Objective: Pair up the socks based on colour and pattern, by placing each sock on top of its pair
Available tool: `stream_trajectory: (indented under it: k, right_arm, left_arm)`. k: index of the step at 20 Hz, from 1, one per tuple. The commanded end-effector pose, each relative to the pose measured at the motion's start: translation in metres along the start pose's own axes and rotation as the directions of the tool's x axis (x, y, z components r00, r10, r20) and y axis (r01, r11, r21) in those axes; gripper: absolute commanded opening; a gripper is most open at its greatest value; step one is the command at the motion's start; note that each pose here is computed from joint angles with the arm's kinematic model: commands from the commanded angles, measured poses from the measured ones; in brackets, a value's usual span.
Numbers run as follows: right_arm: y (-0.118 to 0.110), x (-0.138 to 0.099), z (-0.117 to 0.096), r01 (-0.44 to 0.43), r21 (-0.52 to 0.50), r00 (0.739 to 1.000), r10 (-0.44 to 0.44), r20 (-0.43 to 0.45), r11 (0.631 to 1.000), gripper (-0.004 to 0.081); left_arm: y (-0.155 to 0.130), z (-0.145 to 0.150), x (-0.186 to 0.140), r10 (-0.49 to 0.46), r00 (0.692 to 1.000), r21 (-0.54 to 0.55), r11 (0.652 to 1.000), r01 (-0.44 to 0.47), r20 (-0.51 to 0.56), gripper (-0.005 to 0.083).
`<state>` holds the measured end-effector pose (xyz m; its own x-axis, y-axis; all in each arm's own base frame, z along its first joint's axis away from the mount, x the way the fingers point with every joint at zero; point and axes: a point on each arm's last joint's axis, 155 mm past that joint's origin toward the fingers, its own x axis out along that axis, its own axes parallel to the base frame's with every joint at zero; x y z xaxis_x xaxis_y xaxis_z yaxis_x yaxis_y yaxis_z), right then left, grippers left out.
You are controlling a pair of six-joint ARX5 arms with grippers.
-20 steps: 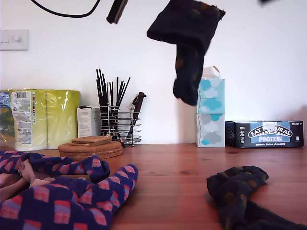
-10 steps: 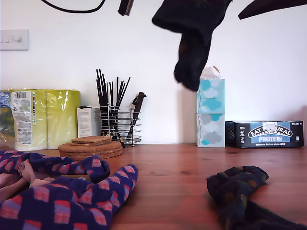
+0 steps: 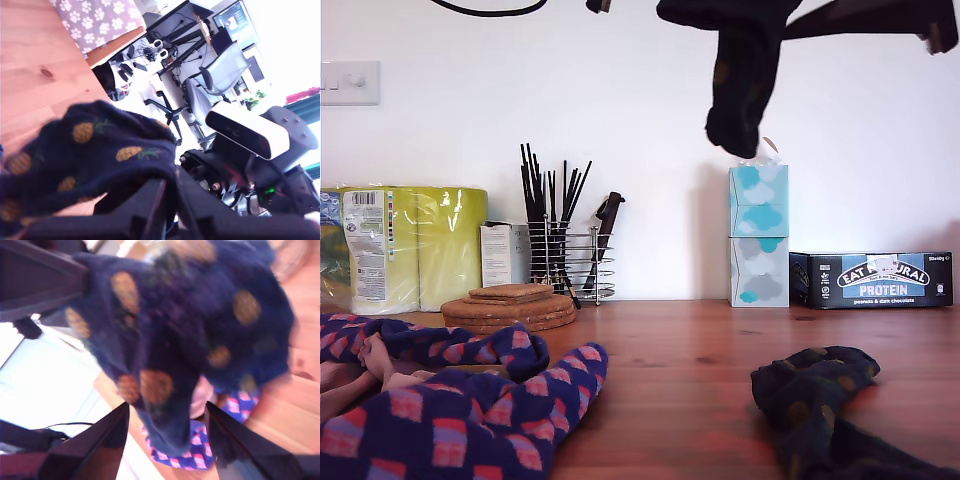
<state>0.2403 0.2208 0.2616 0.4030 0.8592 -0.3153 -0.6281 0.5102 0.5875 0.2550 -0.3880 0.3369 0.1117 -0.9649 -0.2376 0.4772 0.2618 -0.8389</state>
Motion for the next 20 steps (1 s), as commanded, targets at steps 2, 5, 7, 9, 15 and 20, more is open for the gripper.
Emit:
stream_trajectory:
  k: [2,5,7,9,15,20]
  right_arm:
    - [0.007,0.0,0.004,-0.035,-0.021,0.999,0.036,0.012,0.999,0.0389]
    - [0.007,0.0,0.004,-0.035,0.002,0.999,0.035,0.011,0.999,0.0155]
    - [0.007,0.0,0.004,-0.035,0.016,0.999,0.035,0.011,0.999,-0.0013]
    - [0.009,0.0,0.002,-0.05,0.065,0.999,0.05,0.003,0.997,-0.0012]
    - [0.014,-0.006,0.002,-0.071,0.162,0.997,0.072,0.001,0.984,-0.0012]
    - [-0.001,-0.011,0.004,-0.026,0.205,1.0,0.024,0.014,0.978,-0.0012]
  left_arm:
    - [0.003,-0.006,0.003,-0.002,1.0,-0.015,1.0,0.002,-0.012,-0.0013]
    - [0.002,-0.004,0.004,-0.001,1.0,-0.009,1.0,0.001,0.001,-0.0013]
    - [0.004,0.004,0.004,0.015,0.999,0.003,1.0,-0.016,0.037,-0.0013]
    - [0.012,0.012,0.003,0.058,0.995,0.039,0.997,-0.061,0.083,-0.0013]
    - [0.055,0.025,-0.012,0.225,0.965,0.146,0.959,-0.244,0.137,0.0246]
    - [0.076,0.02,-0.026,0.273,0.958,0.204,0.936,-0.286,0.086,0.032]
